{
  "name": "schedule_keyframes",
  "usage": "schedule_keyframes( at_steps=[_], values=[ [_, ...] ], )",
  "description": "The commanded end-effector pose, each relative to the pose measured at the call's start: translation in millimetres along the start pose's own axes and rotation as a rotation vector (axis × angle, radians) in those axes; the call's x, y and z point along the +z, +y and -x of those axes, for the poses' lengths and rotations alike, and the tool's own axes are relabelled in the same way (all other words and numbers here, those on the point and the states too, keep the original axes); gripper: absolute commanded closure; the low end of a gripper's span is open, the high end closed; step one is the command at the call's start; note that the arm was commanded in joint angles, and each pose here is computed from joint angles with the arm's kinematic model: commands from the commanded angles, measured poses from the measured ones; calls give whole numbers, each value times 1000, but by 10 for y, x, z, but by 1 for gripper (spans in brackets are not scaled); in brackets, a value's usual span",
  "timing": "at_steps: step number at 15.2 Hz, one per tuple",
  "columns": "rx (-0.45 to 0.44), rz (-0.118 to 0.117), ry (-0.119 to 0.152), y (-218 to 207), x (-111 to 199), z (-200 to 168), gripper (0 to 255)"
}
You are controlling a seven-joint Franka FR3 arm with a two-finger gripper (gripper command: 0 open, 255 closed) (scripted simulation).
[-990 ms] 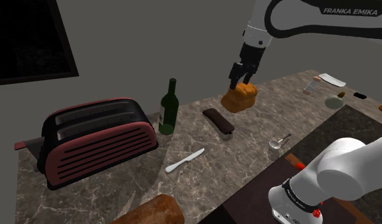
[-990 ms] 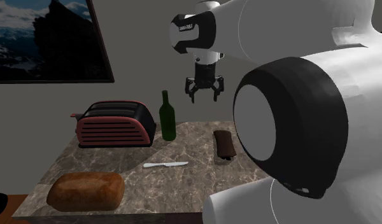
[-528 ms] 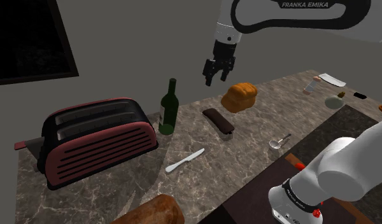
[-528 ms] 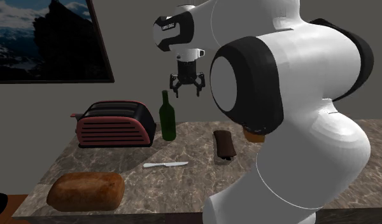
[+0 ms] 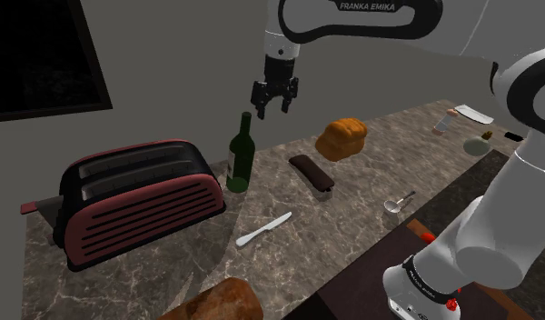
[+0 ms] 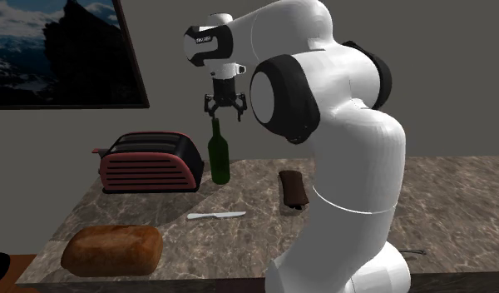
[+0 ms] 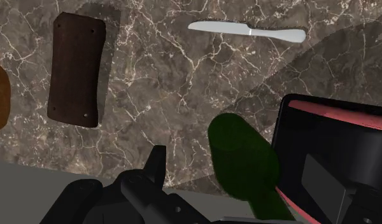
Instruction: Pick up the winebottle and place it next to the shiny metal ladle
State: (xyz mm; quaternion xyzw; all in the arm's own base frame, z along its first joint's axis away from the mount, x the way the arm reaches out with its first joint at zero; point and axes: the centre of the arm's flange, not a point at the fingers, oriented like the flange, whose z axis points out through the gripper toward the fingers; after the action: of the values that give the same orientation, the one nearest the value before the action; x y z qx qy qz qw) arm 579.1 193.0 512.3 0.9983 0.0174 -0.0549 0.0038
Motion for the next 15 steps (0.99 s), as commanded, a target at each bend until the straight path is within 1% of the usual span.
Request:
schedule_keyframes(
  at_steps=[1,5,12,15],
  values=[
    [3,0,-7,-168,42,-254,0],
    [5,1,-19,-461,99,-665,0],
    [5,1,-19,-461,468,-658,0],
    [5,1,-19,-460,499,-657,0]
  ],
)
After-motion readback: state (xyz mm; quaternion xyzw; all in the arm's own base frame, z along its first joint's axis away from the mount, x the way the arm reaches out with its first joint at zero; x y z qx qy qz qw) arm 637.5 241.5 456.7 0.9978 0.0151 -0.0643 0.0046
